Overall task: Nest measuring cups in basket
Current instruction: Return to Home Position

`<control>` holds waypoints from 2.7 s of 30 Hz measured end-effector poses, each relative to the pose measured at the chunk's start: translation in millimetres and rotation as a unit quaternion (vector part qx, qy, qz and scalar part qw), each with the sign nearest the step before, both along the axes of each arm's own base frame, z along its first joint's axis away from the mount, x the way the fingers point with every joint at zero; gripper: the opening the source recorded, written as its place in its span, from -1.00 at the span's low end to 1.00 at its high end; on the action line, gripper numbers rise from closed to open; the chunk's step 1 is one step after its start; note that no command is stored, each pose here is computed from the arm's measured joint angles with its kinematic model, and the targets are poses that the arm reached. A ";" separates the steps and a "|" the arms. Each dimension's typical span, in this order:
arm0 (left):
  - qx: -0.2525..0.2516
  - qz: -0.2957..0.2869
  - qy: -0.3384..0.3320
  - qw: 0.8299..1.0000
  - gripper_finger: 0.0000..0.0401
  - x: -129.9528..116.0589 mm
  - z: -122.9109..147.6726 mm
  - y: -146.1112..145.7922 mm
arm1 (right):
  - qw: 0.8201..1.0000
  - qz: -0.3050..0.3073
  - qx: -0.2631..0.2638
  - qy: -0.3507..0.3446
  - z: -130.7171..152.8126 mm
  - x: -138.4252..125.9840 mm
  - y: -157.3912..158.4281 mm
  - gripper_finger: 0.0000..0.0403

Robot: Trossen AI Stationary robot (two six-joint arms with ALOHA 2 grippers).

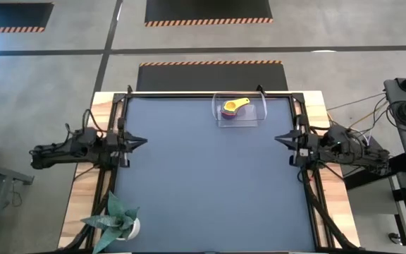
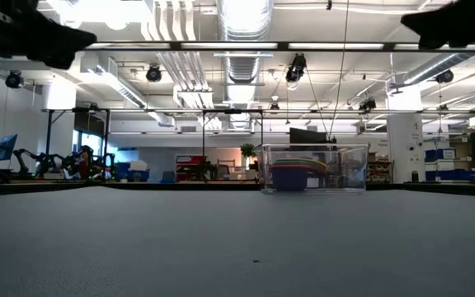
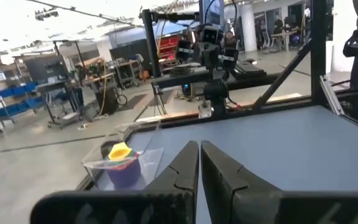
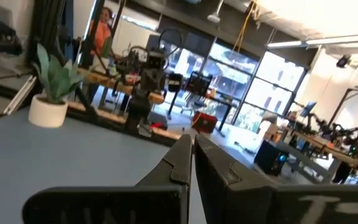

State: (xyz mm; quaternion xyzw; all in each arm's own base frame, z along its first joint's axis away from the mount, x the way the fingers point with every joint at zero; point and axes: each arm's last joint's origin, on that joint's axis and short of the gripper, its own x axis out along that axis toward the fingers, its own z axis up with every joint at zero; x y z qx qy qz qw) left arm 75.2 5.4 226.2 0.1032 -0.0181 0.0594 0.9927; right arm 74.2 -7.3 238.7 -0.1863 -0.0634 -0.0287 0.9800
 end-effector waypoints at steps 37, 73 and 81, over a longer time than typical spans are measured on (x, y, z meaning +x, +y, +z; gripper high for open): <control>-0.010 -0.001 0.012 1.000 -1.00 22.8 -57.1 1.0 | 0.997 -0.020 0.075 0.031 -65.4 23.4 -4.8 -0.96; -0.010 -0.001 0.012 1.000 -1.00 22.8 -57.2 1.0 | 0.998 -0.022 0.052 0.033 -65.7 23.5 -4.8 -0.96; -0.010 -0.001 0.012 1.000 -1.00 22.8 -57.1 1.0 | 0.998 -0.022 0.052 0.033 -65.8 23.5 -4.8 -0.96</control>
